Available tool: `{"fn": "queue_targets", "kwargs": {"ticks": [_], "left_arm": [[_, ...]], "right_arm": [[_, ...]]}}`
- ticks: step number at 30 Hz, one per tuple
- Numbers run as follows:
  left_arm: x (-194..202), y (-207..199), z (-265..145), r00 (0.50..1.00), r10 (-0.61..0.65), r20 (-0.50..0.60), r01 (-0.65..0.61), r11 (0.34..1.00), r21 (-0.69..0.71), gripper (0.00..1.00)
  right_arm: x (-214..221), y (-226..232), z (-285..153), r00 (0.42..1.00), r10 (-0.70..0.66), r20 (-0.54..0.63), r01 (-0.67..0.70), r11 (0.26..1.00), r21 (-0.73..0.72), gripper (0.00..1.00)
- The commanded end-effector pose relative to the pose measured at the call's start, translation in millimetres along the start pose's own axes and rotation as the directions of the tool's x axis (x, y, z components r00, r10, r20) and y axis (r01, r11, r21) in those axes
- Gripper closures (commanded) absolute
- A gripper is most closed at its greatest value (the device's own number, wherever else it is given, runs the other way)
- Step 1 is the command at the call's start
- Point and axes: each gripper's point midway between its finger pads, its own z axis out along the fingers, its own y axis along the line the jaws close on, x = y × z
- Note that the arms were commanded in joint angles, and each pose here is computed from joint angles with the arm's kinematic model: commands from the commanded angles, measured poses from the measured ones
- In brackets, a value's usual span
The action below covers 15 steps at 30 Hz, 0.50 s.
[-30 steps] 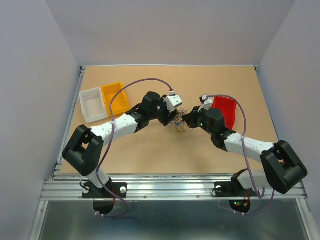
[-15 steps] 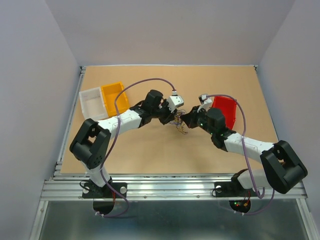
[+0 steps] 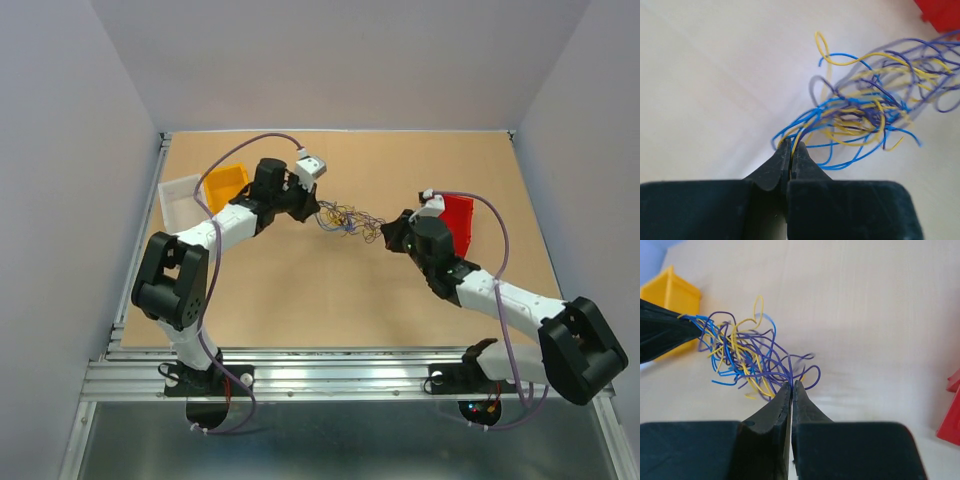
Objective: Untangle the cables
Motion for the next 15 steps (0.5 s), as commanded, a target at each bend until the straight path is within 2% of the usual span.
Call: {"fn": "queue_targets", "kwargs": {"ticks": [1, 5, 8, 11, 13, 14, 15], "left_arm": [[-40, 75, -28, 0.98, -0.128, 0.152, 0.152, 0.976, -0.156, 1.0], [-44, 91, -40, 0.972, -0.142, 0.188, 0.185, 0.953, -0.238, 1.0], [-47, 102, -50, 0.967, -0.13, 0.218, 0.196, 0.93, -0.313, 1.0], [-54, 109, -66, 0.957, -0.118, 0.263, 0.213, 0.906, -0.366, 1.0], [-59, 96, -70, 0.955, -0.097, 0.28, 0.187, 0.93, -0.318, 1.0], [-63, 85, -69, 0.955, -0.077, 0.288, 0.156, 0.952, -0.264, 1.0], [-71, 58, -67, 0.952, -0.056, 0.3, 0.101, 0.985, -0.137, 1.0]], "right_arm": [[-44, -56, -26, 0.985, 0.015, 0.174, -0.076, 0.934, 0.348, 0.99], [-56, -77, -56, 0.97, 0.012, 0.244, -0.12, 0.894, 0.432, 0.99], [-64, -82, -75, 0.954, 0.027, 0.299, -0.161, 0.888, 0.431, 0.99], [-71, -100, -98, 0.927, 0.037, 0.374, -0.231, 0.841, 0.489, 0.99], [-71, -104, -104, 0.923, 0.03, 0.385, -0.234, 0.836, 0.496, 0.79], [-71, -100, -104, 0.926, 0.037, 0.377, -0.227, 0.851, 0.474, 0.61], [-71, -97, -103, 0.932, 0.028, 0.361, -0.206, 0.861, 0.465, 0.56]]}}
